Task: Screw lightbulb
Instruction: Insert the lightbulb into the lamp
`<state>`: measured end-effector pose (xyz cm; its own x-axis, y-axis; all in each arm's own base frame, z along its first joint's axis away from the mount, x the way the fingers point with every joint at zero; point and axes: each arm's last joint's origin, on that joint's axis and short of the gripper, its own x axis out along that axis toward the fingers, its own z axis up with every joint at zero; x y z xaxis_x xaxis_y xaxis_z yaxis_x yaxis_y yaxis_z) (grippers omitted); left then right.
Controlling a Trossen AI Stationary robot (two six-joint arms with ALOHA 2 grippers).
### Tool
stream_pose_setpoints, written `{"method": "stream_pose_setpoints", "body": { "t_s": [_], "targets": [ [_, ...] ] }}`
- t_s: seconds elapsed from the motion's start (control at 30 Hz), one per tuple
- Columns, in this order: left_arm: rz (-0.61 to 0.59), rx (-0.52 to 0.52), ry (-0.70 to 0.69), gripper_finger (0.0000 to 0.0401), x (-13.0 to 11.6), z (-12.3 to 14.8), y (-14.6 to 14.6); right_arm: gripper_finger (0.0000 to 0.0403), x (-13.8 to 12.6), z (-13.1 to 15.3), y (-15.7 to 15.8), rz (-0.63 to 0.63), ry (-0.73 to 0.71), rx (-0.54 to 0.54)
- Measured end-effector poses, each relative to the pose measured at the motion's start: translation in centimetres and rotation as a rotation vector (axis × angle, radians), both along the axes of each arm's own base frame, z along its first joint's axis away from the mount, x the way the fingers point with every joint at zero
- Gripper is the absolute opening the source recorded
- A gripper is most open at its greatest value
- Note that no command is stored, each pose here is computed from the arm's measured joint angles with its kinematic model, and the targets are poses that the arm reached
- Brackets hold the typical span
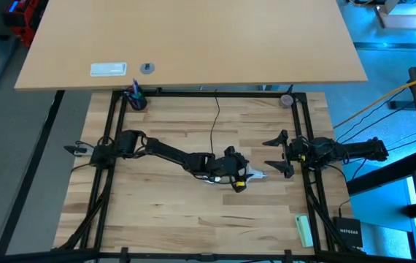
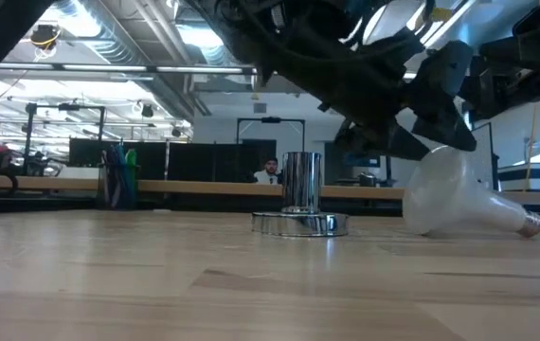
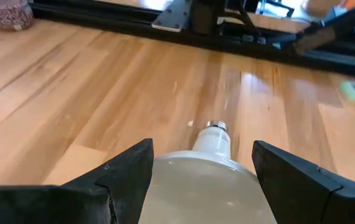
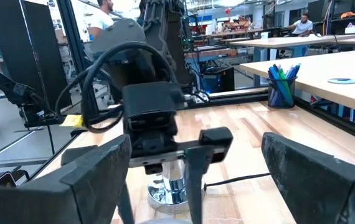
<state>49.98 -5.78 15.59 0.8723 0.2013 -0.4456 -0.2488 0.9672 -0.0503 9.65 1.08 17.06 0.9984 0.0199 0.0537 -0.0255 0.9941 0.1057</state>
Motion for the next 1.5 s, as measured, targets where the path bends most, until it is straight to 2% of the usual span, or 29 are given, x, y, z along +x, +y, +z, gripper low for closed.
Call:
{"method": "stream_pose_setpoints", "body": {
  "t_s": [0.23,0.4,0.57,0.67,0.83,1.0,1.1,1.17,1.27,1.43,1.5],
  "targets": [
    [-0.048,0.085,0.174,0.0263,-1.9,2.3,0.0,0.0363,0.0,0.0,0.0,0.0,0.0,0.0],
    [-0.067,0.128,0.323,0.0263,-3.4,3.0,0.3,0.0363,0.0,0.0,0.0,0.0,0.001,0.0],
    [-0.099,0.171,0.404,0.0263,-4.6,4.1,0.4,0.0363,0.0,0.0,0.0,0.001,0.001,0.0],
    [-0.118,0.184,0.369,0.0263,-5.0,5.6,0.1,0.0363,0.0,0.0,0.0,0.0,0.0,0.0],
    [-0.119,0.173,0.23,0.0263,-4.9,8.3,-0.4,0.0363,0.0,0.0,0.0,0.0,0.0,0.0],
    [-0.191,0.127,0.097,0.0263,-3.6,8.2,-1.3,0.0363,0.0,0.0,0.0,0.0,0.0,0.0],
    [-0.201,0.108,0.148,0.0263,-3.6,6.9,-1.9,0.0363,0.0,0.0,0.0,0.0,0.0,0.0],
    [-0.162,0.085,0.229,0.0263,-4.1,5.9,-2.3,0.0363,0.0,0.0,0.0,0.0,0.0,0.0],
    [-0.039,0.053,0.302,0.0263,-5.1,5.6,-2.7,0.0363,0.0,0.0,0.0,0.0,0.0,0.0],
    [0.133,0.045,0.347,0.0263,-6.7,6.2,-3.3,0.0363,0.0,0.0,0.0,0.0,0.0,0.0],
    [0.198,0.007,0.339,0.0263,-6.9,6.0,-3.4,0.0363,0.0,0.0,0.0,0.0,0.001,0.0]
  ]
}}
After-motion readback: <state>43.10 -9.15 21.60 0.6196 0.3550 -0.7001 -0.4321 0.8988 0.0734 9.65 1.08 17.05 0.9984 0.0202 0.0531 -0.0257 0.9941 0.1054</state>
